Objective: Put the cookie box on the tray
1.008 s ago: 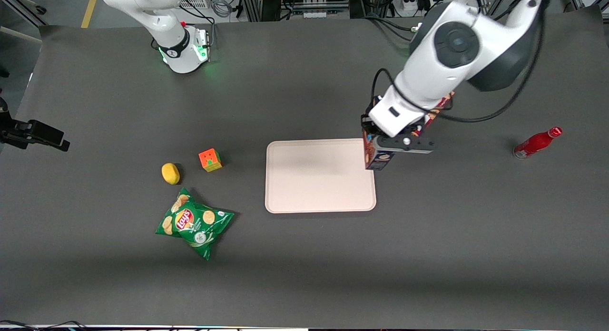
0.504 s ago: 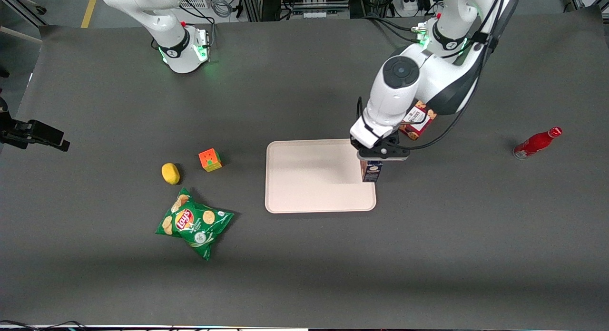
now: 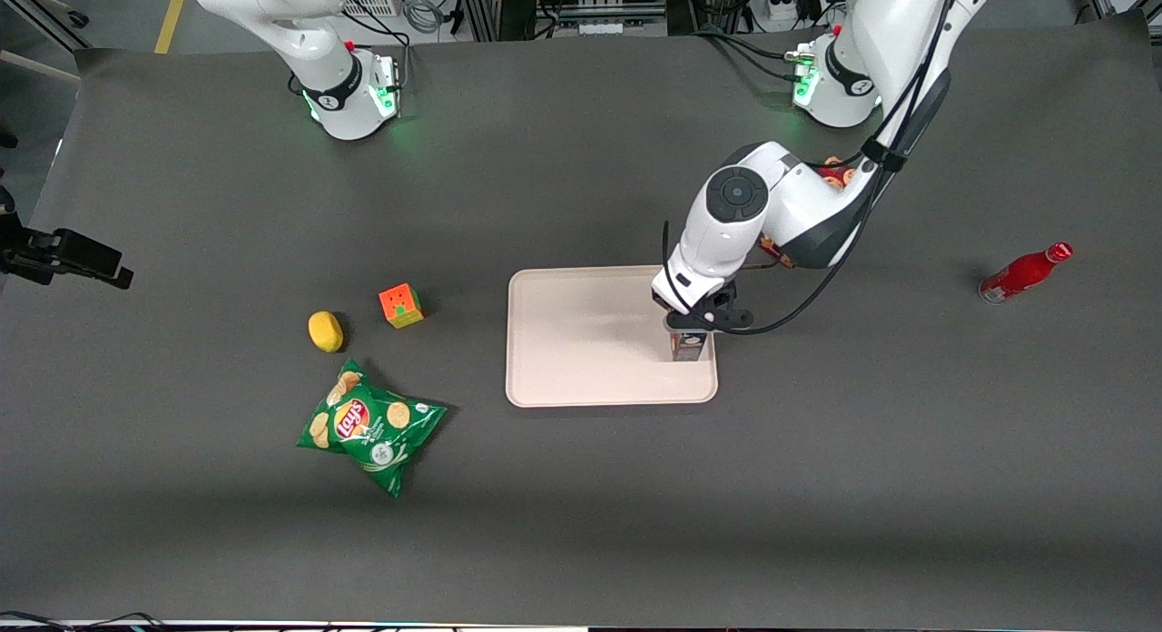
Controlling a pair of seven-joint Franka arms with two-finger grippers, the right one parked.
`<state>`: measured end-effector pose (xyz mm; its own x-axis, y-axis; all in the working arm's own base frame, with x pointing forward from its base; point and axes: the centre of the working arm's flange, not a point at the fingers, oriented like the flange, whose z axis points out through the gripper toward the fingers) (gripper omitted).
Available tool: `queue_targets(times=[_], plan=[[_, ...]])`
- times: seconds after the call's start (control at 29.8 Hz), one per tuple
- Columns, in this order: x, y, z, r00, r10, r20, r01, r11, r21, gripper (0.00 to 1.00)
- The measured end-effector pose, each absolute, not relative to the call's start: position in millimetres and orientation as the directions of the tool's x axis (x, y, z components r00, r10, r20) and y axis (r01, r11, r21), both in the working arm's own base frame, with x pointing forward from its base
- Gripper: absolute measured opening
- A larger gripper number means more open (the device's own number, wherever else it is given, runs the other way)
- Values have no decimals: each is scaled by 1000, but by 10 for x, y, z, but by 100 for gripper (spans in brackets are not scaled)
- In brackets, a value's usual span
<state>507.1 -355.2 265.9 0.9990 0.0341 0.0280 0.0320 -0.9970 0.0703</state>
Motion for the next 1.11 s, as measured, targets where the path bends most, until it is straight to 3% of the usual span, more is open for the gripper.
queue_targets(times=[0.17,0.27,0.4,0.67,0.71,0.94,1.11], plan=[[5092,-3536,2544,999,21,25,20,-998,58,21],[5091,-3536,2490,1000,20,18,19,-998,56,15],[5102,-3540,2466,1000,18,16,17,-998,56,18],[5145,-3537,2496,999,16,30,14,-998,55,56],[5150,-3536,2500,999,16,31,14,-998,56,66],[5167,-3537,2517,999,18,35,16,-998,58,97],[5178,-3538,2530,999,20,37,18,-998,59,100]])
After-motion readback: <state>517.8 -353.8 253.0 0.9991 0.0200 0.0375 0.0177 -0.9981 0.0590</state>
